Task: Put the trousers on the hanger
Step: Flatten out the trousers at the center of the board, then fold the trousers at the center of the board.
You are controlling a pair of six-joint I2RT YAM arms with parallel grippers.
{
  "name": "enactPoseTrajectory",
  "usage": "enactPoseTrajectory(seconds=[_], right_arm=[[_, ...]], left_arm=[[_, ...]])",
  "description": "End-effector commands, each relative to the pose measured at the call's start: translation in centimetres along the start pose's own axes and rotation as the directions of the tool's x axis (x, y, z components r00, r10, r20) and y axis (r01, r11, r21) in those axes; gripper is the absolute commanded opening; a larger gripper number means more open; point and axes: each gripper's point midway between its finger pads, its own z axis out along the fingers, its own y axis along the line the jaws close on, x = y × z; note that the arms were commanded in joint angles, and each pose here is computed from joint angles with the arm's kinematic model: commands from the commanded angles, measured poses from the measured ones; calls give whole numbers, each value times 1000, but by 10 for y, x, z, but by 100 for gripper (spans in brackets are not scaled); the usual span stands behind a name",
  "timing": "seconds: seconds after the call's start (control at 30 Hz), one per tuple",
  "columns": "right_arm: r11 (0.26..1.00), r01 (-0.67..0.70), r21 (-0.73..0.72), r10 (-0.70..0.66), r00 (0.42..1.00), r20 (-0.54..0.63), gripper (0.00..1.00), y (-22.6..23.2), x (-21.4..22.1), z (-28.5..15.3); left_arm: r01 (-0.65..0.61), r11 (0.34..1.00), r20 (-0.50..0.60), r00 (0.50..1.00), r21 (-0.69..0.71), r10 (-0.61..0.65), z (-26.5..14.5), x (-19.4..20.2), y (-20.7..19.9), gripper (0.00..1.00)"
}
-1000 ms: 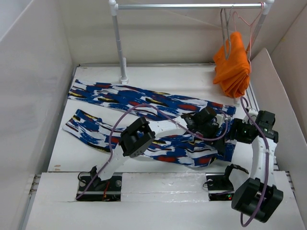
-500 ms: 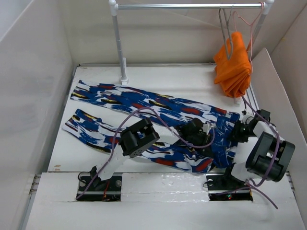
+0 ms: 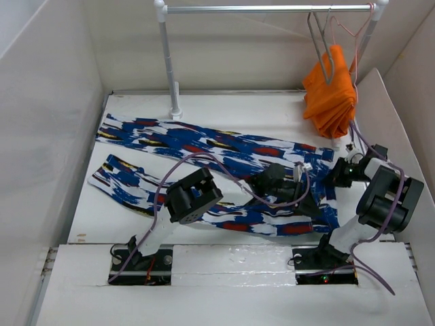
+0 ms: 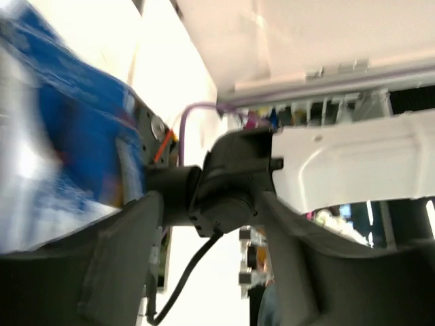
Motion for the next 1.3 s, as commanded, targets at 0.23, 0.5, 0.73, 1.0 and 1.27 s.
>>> enactPoseTrajectory(seconds=[0.23,0.5,0.73,1.0,1.27], right_arm=[[969,159,190,-205,944,257,46,22,-93,-66],[949,158,271,-220,951,218,73,9,-44,-69],[966,107,234,-141,981,132,76,-19,-13,-30],[995,65,73,-75,985,153,30,-12,-18,4],[983,24,180,-82,944,321,0,-10,-91,-38]], left_arm=[[-362,889,68,916,-280,395,-47,-49,-62,74],[-33,732,388,831,-681,398,-229,-100,-22,71],[494,568,716,644,-658,270,-416,-53,65,70],[732,417,832,383,-538,401,-551,-13,52,71],[897,252,858,218,-364,464,-645,27,46,71]])
